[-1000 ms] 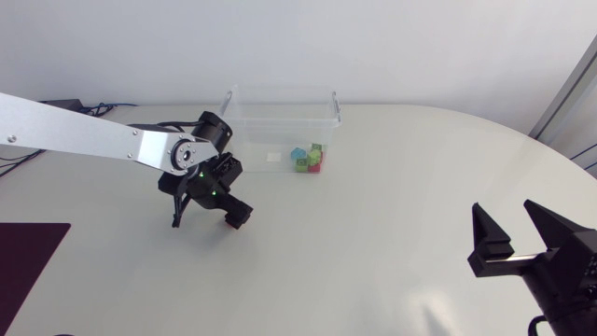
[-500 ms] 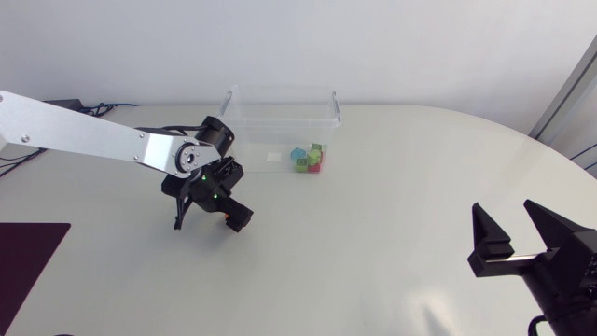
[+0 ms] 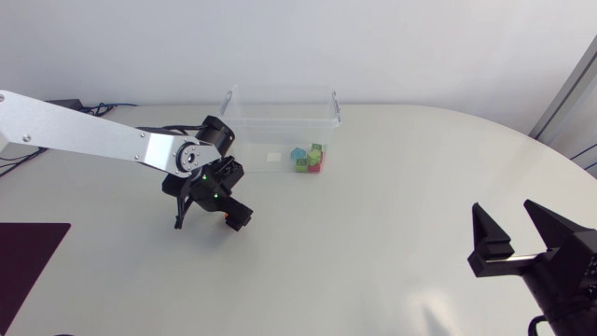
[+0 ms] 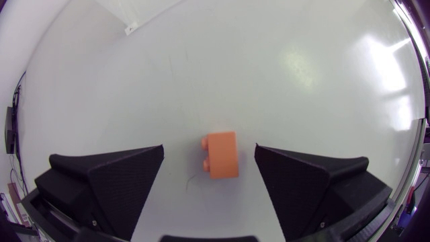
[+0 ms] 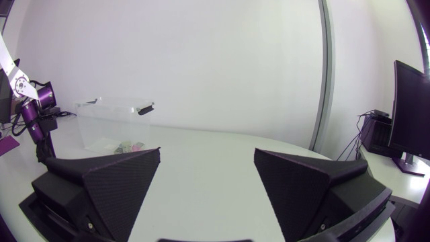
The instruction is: Place the duplo bricks in the container
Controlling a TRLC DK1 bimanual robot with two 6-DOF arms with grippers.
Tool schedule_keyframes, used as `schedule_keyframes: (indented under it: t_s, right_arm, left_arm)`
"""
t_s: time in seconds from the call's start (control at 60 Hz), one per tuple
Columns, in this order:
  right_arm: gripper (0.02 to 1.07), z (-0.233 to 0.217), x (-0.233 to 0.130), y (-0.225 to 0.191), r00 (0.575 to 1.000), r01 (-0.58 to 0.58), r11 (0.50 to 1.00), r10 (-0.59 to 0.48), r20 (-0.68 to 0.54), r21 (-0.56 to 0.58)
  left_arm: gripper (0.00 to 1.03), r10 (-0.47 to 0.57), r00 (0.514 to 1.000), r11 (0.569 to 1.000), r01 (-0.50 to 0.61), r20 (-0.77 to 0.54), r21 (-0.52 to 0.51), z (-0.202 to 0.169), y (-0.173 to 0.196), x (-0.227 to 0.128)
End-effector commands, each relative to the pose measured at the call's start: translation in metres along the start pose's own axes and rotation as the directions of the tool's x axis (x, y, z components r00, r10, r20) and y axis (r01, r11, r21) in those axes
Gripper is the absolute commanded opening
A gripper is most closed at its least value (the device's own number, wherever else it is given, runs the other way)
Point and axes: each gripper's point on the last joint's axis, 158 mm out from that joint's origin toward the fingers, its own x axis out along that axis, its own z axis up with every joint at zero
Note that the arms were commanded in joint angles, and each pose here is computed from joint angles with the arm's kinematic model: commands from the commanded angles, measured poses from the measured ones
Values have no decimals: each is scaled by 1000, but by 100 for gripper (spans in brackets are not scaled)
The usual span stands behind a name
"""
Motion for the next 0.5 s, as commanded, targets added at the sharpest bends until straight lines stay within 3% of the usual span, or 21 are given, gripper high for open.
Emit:
schedule_keyframes:
  t_s: [0.0,0.183,0.3,0.383,0.483]
  right_arm:
    - [103,-14,1,-1,1000,6,1000,-7,-28,-18]
    - [103,-14,1,-1,1000,6,1000,-7,-28,-18]
    - [103,-14,1,-1,1000,6,1000,-7,-28,-18]
    - [103,-13,1,-1,1000,6,1000,-7,-27,-18]
    - [103,-13,1,-1,1000,6,1000,-7,-27,-18]
  left_arm:
    - [87,4,1000,1000,-4,-4,4,5,1,4]
    - [85,3,1000,1000,-3,-9,4,4,1,5]
    - [76,0,1000,1000,0,-14,1,3,1,7]
    - [75,-5,1000,1000,5,-15,1,3,0,8]
    - [60,-5,1000,1000,5,-13,-2,4,0,8]
